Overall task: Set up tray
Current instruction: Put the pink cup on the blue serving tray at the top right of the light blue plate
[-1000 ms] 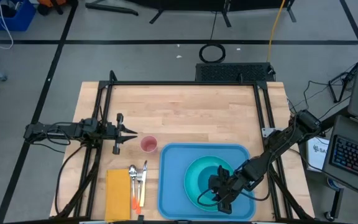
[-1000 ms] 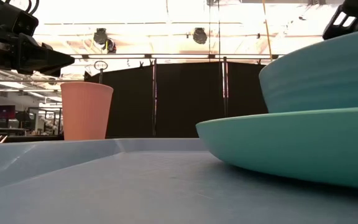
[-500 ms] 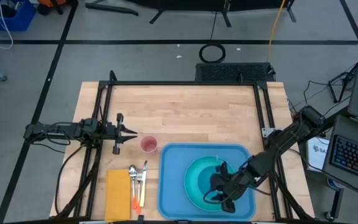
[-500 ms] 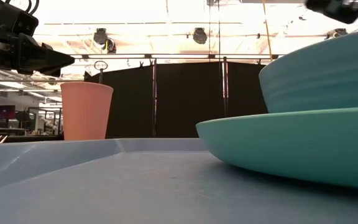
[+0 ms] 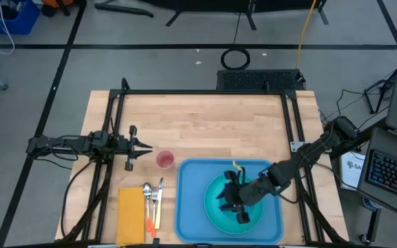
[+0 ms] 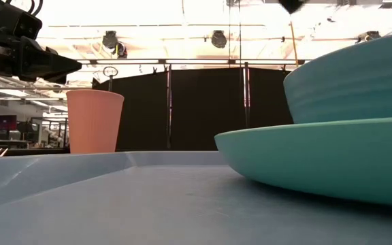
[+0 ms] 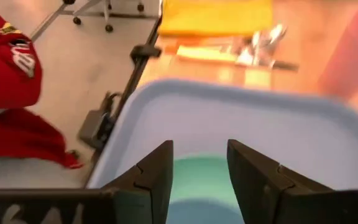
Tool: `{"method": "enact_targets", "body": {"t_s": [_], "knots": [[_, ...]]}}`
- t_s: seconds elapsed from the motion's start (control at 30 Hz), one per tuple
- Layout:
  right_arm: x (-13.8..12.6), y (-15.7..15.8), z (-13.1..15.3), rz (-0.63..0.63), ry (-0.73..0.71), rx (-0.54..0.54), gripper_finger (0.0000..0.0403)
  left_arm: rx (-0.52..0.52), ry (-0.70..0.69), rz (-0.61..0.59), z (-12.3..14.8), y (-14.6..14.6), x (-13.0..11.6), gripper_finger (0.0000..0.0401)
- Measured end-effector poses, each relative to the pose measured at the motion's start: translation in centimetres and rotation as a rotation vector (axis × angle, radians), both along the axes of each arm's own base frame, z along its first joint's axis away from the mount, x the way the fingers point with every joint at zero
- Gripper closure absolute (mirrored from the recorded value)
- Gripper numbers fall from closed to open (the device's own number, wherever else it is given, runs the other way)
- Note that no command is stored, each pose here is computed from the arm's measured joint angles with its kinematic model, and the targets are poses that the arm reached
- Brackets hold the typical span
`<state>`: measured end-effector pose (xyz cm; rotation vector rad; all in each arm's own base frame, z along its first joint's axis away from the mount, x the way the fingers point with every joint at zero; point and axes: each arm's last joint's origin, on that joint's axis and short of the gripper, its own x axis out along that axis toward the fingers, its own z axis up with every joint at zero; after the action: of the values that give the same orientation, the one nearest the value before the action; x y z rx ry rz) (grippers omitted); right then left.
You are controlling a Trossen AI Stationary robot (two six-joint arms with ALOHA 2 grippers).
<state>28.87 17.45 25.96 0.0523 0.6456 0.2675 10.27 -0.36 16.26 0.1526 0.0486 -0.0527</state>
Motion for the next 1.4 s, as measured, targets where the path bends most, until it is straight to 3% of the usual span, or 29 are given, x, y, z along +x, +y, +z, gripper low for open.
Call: {"method": "enact_targets", "body": {"t_s": [0.37, 0.93, 1.13, 1.4], "knots": [[2.9, -4.5, 0.9, 0.002, -0.154, -0.171, 0.0266, 0.000, 0.000, 0.000, 0.0, 0.0, 0.0, 0.0334], [4.9, -11.3, 0.9, 0.006, -0.144, -0.147, 0.0268, 0.000, 0.000, 0.000, 0.0, 0.0, 0.0, 0.0334], [6.1, -12.6, 1.3, 0.076, -0.268, -0.162, 0.0268, 0.000, 0.000, 0.000, 0.0, 0.0, 0.0, 0.0334], [7.5, -14.6, 0.8, 0.065, -0.293, -0.226, 0.0268, 0.000, -0.001, 0.000, 0.0, 0.0, 0.0, 0.0334]]}}
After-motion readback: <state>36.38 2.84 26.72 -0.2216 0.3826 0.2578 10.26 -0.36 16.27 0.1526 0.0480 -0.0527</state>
